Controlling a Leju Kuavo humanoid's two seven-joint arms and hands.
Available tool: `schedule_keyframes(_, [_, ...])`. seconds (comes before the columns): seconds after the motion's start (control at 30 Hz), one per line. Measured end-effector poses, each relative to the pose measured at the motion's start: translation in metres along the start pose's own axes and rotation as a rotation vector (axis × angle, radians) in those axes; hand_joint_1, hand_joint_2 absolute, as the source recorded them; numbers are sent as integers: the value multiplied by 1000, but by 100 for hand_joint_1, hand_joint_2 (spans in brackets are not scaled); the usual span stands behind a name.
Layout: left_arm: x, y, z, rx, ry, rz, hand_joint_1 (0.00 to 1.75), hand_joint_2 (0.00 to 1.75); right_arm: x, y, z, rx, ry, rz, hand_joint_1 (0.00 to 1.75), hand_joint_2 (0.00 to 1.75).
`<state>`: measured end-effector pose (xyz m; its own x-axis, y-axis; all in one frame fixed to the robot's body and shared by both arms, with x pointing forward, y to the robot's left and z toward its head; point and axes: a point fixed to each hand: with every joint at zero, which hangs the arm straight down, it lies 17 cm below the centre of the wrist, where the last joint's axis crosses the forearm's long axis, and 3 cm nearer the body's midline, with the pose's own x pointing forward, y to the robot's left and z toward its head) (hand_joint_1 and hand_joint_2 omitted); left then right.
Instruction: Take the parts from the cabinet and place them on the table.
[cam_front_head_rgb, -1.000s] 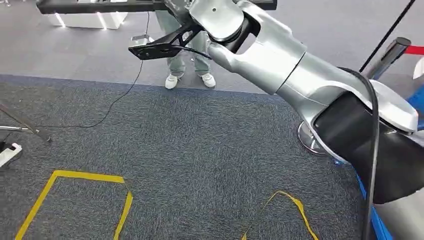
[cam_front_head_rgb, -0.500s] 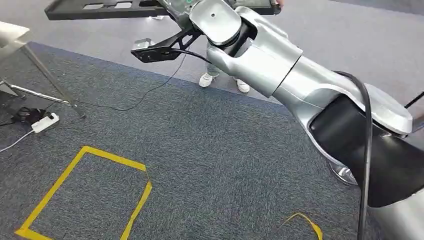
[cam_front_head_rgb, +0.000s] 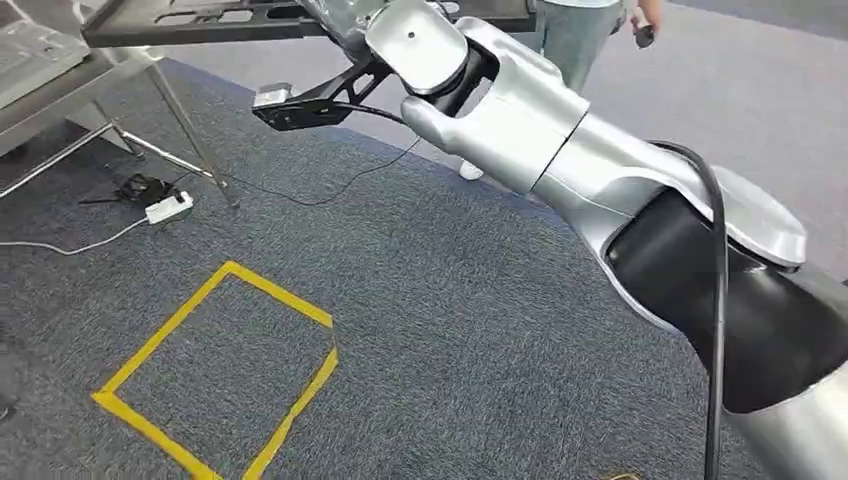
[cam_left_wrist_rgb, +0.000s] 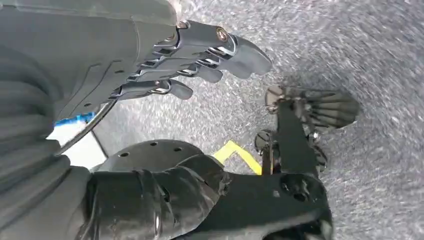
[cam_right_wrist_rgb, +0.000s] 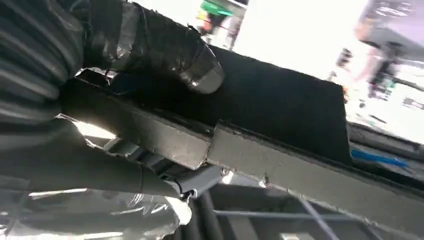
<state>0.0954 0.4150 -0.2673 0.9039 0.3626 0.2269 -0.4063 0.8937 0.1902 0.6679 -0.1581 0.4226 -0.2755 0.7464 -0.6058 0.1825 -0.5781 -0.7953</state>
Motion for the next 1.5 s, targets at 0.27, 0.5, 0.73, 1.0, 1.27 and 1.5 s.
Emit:
schedule_keyframes(0.27, [-3, 2, 0, 3, 4, -2, 0, 175, 4, 1, -1, -1, -5, -1, 175, 175])
schedule_keyframes(0.5, [1, 0, 0, 1, -3, 0, 0, 175, 6, 16, -1, 21, -5, -7, 175, 175])
schedule_keyframes(0.73, [-1, 1, 0, 4, 2, -3, 0, 175, 6, 15, -1, 19, -4, -6, 175, 175])
schedule_keyframes(1.0, [-1, 0, 0, 4, -1, -3, 0, 175, 7, 17, -1, 21, -5, -5, 175, 175])
schedule_keyframes(1.27, [-5, 1, 0, 2, 1, -10, 0, 175, 2, 19, 2, 18, -16, -25, 175, 175])
schedule_keyframes(1.5, [-1, -1, 0, 5, 1, -8, 0, 175, -14, 39, 7, 50, 5, -25, 175, 175])
